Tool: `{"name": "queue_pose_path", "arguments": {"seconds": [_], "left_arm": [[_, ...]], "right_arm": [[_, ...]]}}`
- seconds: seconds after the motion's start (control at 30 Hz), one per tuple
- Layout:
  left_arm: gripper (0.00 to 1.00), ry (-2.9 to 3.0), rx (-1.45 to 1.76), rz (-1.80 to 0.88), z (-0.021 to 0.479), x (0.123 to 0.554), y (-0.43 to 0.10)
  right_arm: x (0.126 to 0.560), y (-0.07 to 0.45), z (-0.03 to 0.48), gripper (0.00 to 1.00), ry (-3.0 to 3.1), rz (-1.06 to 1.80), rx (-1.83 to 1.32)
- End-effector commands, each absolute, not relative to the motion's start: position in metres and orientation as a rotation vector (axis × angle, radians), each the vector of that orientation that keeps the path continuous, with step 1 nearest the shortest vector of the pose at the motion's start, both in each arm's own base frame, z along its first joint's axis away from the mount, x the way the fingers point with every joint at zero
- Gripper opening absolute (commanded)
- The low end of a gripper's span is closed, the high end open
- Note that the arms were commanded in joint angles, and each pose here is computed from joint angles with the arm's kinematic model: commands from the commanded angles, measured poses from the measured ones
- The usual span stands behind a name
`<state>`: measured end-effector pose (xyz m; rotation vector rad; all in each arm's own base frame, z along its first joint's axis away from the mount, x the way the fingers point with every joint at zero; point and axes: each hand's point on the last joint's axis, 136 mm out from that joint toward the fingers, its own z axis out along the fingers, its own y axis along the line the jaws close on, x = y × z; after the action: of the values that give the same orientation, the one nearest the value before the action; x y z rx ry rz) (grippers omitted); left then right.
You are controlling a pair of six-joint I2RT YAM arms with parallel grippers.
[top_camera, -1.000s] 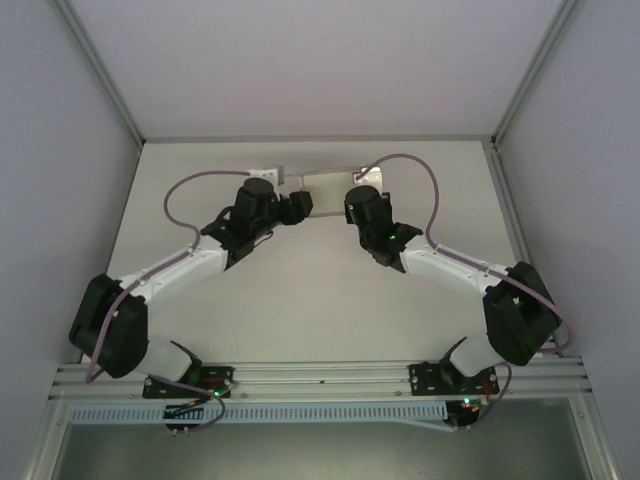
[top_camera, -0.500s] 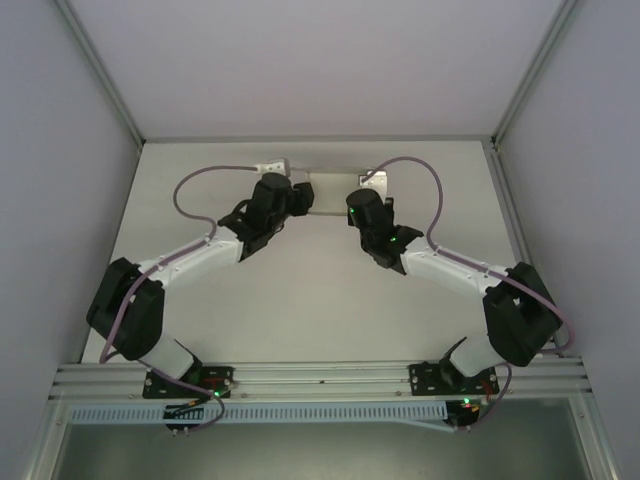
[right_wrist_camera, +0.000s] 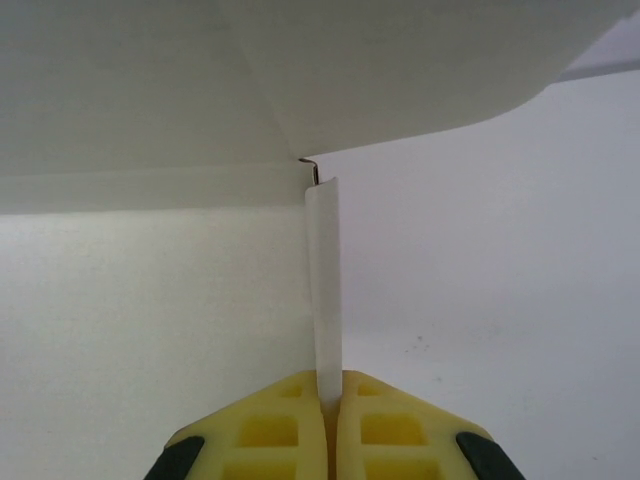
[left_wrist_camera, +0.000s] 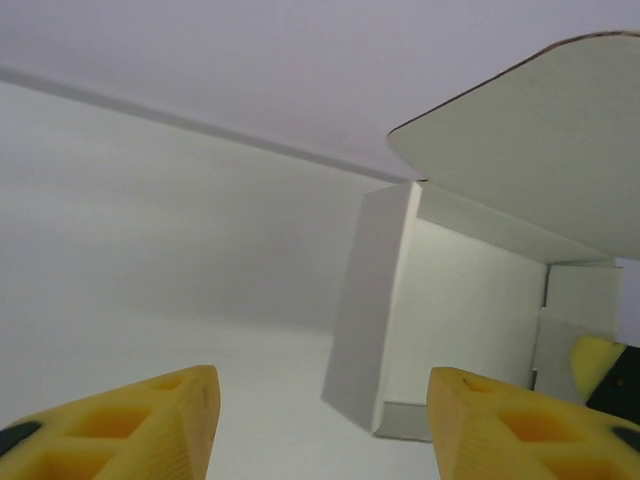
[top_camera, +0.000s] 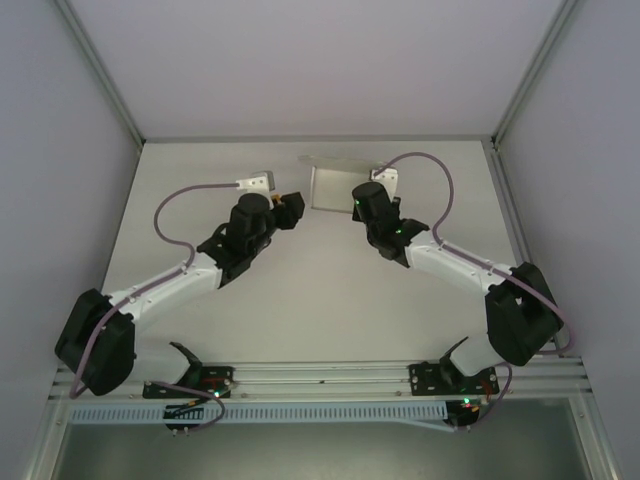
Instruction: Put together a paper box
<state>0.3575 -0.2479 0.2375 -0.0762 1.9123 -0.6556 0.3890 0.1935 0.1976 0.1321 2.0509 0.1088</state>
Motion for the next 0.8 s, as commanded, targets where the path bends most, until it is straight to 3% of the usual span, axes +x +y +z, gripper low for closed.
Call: {"name": "queue_pose_path", "arguments": {"seconds": [0.0, 0.3, 0.6, 0.77], "left_arm": [[0.55, 1.869, -0.038, -0.687, 0.252, 0.369, -0.266], [0.51, 1.889, 0.024, -0.622, 0.242, 0.388, -0.293], [0.00, 1.893, 0.025, -0.358, 0.238, 0.401, -0.284], [0.00, 1.884, 0.033, -0.330, 0.250, 0.391, -0.287]], "right_arm": [[0.391, 0.206, 0.217, 0.00, 2.018, 0.192, 0.163], [0.387, 0.217, 0.222, 0.00, 2.009, 0.244, 0.139], [0.378, 0.231, 0.230, 0.00, 1.992, 0.366, 0.052], [0.381, 0.220, 0.221, 0.09, 2.019, 0.268, 0.065]]}}
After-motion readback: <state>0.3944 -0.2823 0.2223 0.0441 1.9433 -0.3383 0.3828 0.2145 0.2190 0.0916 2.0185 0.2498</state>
